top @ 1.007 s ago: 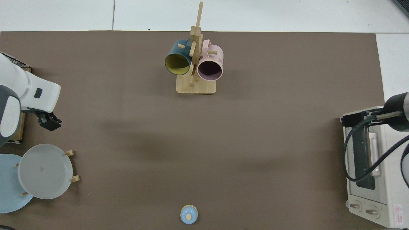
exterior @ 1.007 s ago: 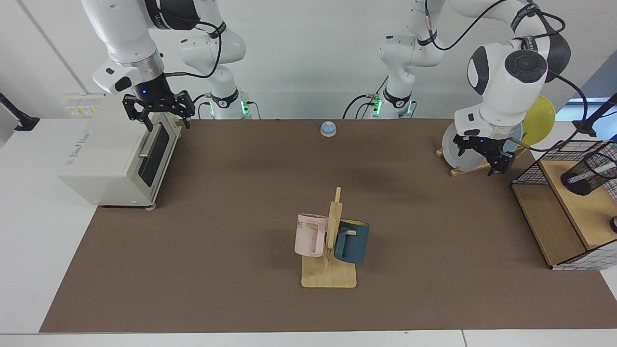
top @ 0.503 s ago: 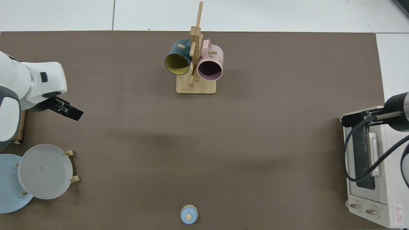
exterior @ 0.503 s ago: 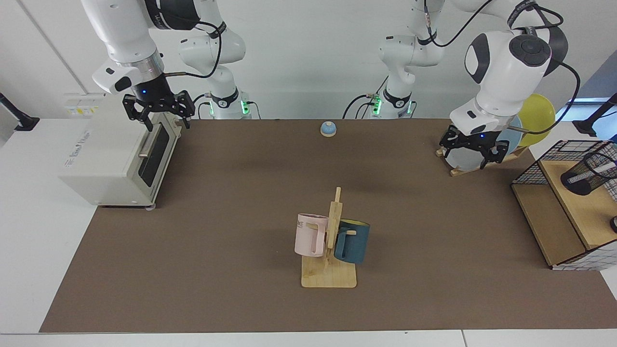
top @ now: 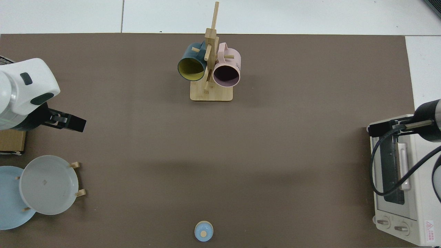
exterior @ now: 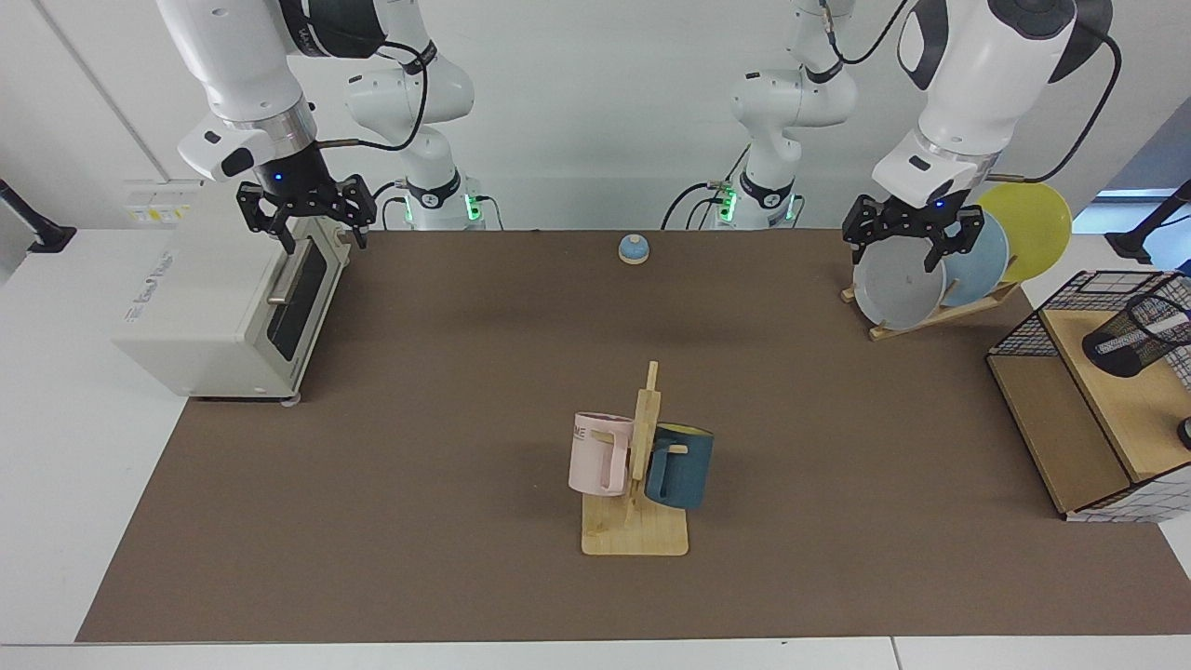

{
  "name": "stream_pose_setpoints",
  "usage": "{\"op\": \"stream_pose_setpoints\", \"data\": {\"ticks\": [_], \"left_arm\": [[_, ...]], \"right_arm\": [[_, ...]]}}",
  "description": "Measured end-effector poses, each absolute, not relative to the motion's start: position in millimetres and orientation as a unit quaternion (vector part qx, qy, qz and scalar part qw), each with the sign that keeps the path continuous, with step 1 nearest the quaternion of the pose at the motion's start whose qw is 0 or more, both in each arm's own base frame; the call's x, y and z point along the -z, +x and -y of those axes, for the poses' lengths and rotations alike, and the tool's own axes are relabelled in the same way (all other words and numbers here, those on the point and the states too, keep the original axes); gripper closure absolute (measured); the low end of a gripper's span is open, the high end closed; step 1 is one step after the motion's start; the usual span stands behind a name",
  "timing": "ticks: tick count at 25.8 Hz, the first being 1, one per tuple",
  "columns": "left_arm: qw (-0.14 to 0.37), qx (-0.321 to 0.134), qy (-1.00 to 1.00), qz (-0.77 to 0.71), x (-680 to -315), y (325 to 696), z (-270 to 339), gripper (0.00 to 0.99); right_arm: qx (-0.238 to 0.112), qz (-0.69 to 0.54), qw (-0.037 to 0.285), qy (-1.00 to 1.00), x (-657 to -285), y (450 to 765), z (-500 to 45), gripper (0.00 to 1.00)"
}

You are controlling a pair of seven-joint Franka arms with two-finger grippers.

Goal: Put markers into pen holder

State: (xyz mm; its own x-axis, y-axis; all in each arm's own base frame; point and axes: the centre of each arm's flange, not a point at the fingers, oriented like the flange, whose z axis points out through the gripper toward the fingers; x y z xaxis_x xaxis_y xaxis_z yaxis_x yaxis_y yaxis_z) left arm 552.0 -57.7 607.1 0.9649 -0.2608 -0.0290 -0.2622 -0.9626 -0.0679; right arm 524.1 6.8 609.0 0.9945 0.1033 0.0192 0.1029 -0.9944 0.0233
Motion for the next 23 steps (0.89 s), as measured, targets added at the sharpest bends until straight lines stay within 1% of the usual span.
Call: {"op": "stream_pose_setpoints", "data": {"ticks": [7,10,13,23], "left_arm": [[0.016,-0.013,-0.992,-0.125,-605.4,551.8,46.5,0.000],[-0.001,-0.013,-0.992,-0.123,-604.6,547.1,42.5,0.000],[-0.007,-0.009,-0.991,-0.136,-605.6,540.4,37.3,0.000],[-0.005,0.018,-0.986,-0.166,-631.0,525.2,38.8,0.000]], "right_arm": [[-0.010,-0.052,0.011,0.999,-609.0,524.1,-6.8,0.00],[-0.010,-0.052,0.011,0.999,-609.0,524.1,-6.8,0.00],[-0.010,-0.052,0.011,0.999,-609.0,524.1,-6.8,0.00],[-0.010,-0.052,0.011,0.999,-609.0,524.1,-6.8,0.00]]}}
